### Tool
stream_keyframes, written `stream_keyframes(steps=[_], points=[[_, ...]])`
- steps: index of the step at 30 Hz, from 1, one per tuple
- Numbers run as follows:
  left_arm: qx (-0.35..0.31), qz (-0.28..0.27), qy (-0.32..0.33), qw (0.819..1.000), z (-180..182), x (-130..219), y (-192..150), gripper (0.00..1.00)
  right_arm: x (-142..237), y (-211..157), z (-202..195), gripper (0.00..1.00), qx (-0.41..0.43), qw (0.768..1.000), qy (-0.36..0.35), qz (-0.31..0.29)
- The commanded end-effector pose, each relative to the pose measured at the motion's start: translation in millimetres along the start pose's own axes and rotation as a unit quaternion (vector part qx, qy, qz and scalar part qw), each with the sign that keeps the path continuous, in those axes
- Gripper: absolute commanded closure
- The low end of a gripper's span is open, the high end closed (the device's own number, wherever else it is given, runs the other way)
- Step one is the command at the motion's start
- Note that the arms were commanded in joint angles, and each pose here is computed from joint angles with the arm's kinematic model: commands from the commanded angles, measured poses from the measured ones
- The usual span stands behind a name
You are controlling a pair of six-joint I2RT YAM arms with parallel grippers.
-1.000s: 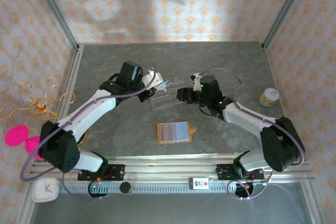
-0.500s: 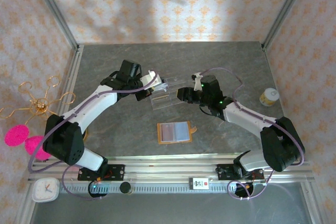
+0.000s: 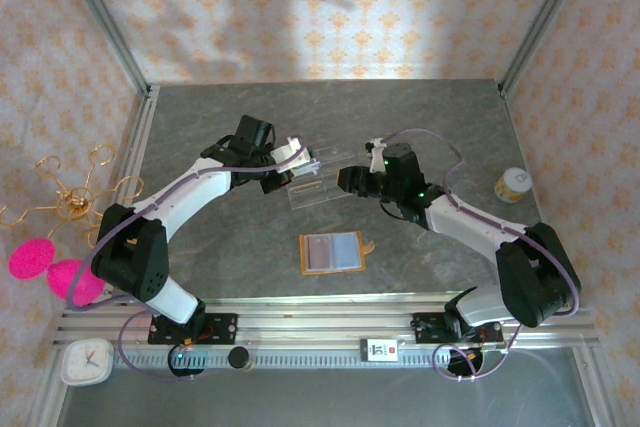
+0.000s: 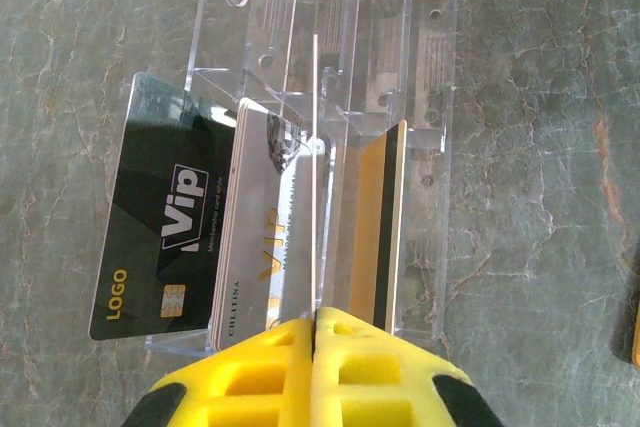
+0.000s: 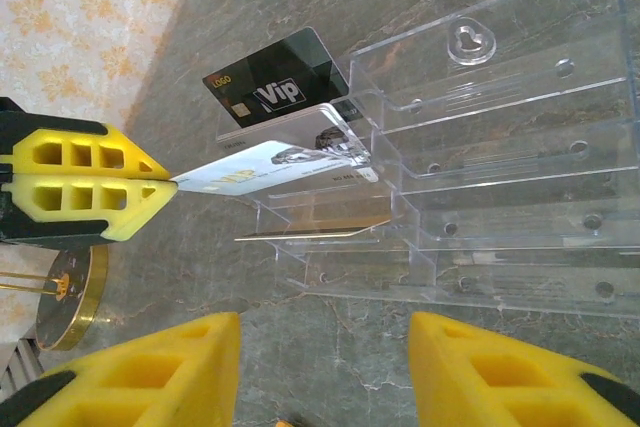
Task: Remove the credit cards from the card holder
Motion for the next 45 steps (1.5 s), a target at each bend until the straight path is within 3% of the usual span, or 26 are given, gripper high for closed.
stream_keyframes(steps=[1, 21, 26, 31, 37, 42, 45], points=[[-0.011, -0.004, 0.024, 1.0, 14, 5, 1, 1.0, -1, 5, 3, 0.53, 0.002, 1.0, 0.009, -0.004], [0.006, 0.012, 0.017, 1.0, 17, -9, -11, 1.0, 0, 3, 4, 0.53, 0.003, 1.0, 0.014, 0.0], [0.022, 0.013, 0.042, 0.999, 23, -5, -12, 1.0, 0, 2, 5, 0.53, 0.002, 1.0, 0.017, 0.002], [0.04, 0.01, 0.071, 0.997, 34, 1, -8, 0.79, -2, 1, 6, 0.52, 0.0, 1.0, 0.021, 0.005], [0.067, -0.004, 0.134, 0.989, 57, 21, 2, 0.76, -3, -1, 6, 0.5, 0.001, 1.0, 0.017, 0.008], [0.115, -0.07, 0.194, 0.972, 80, 60, 33, 0.74, -11, -10, 10, 0.54, 0.011, 1.0, 0.007, 0.019], [0.189, -0.15, 0.225, 0.944, 91, 93, 57, 0.67, -17, -22, 10, 0.53, 0.016, 0.999, -0.004, 0.032]])
Point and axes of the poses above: each hand's point on the last joint's axis, 136 mm out from that joint toward the fingers, its own x axis back along the fingers, its own z axis along the line the jaws close on, y = z × x, the point moved 1 cm from there along x, back along the fingers, and after that the axes turned 12 degrees about -x, right-handed, at the moved point
